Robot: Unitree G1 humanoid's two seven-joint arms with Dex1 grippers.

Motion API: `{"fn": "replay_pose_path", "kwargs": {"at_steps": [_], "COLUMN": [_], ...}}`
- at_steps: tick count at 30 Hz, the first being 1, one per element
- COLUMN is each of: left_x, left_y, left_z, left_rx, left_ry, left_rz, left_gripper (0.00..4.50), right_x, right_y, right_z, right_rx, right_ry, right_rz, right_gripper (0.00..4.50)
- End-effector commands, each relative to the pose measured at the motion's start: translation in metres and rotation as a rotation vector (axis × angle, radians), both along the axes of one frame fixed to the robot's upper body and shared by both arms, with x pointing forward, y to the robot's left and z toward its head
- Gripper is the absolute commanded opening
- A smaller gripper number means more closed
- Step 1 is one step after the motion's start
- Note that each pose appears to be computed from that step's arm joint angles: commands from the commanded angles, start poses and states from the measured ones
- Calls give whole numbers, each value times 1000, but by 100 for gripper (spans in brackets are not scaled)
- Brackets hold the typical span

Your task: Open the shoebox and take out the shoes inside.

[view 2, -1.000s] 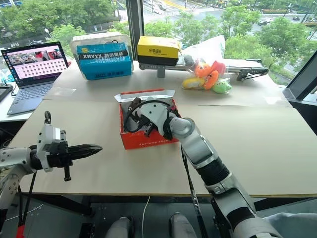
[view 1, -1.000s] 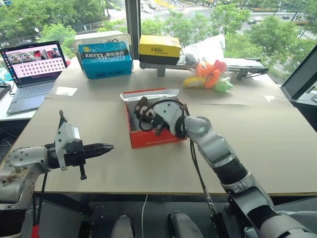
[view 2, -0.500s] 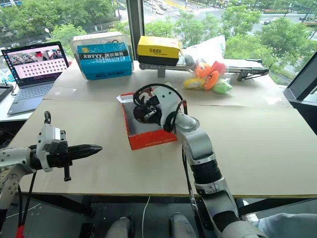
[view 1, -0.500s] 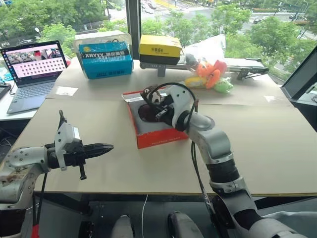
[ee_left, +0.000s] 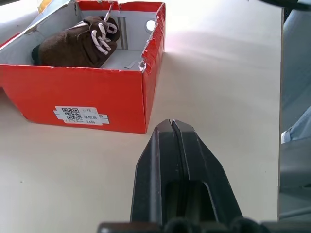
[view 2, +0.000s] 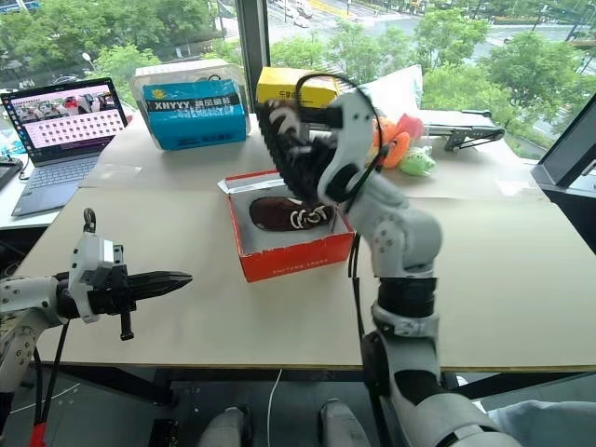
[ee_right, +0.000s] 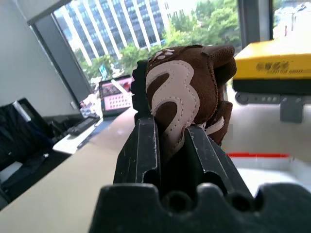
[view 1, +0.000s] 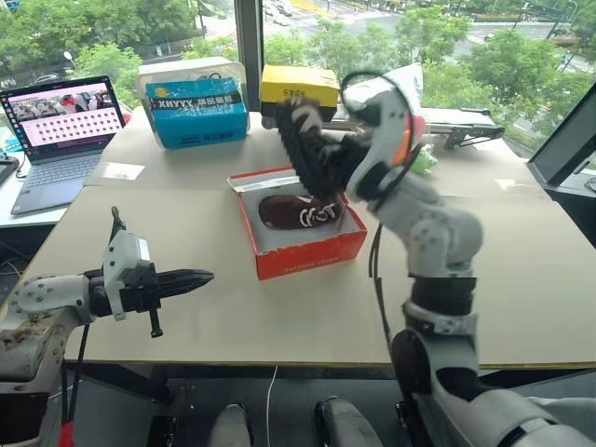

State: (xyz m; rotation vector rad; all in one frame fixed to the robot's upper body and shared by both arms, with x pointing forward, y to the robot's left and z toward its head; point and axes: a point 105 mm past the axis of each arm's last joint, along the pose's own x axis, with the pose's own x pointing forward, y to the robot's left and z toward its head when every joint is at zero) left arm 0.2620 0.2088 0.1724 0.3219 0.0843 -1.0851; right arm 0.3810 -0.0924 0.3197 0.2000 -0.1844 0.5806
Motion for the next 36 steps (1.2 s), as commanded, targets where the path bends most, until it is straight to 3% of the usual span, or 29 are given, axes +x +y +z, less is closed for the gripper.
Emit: {"fn": "replay_pose_path", "kwargs": {"at_steps": [1, 5, 14, 18, 22, 33, 34, 36], "left_x": [-2, -2, 1, 2, 2, 1, 1, 2], "left_y": [0, -1, -4, -4, -4, -4, -4, -5], "left_z": [14, 14, 13, 14, 14, 12, 12, 12], "left_rx": [16, 15, 11, 11, 12, 11, 10, 9], "left_ry": [-72, -73, -74, -74, -73, -69, -68, -69], "left_rz": [-13, -14, -27, -27, -26, -29, -30, -31], "left_gripper": [0, 0, 0, 0, 0, 0, 0, 0], "right_x": [8, 19, 25, 26, 25, 13, 10, 5], "right_y": [-57, -97, -99, -102, -100, -71, -69, -68], "right_z": [4, -37, -141, -162, -178, -130, -127, -121], "right_rx": [-157, -452, -956, -1061, -1057, -724, -715, -701], "right_ry": [-40, 43, 163, 175, 208, 188, 187, 194], "right_rz": [-248, -462, -563, -568, -539, -335, -310, -267], "right_gripper": [58, 58, 58, 58, 58, 423, 444, 444]}}
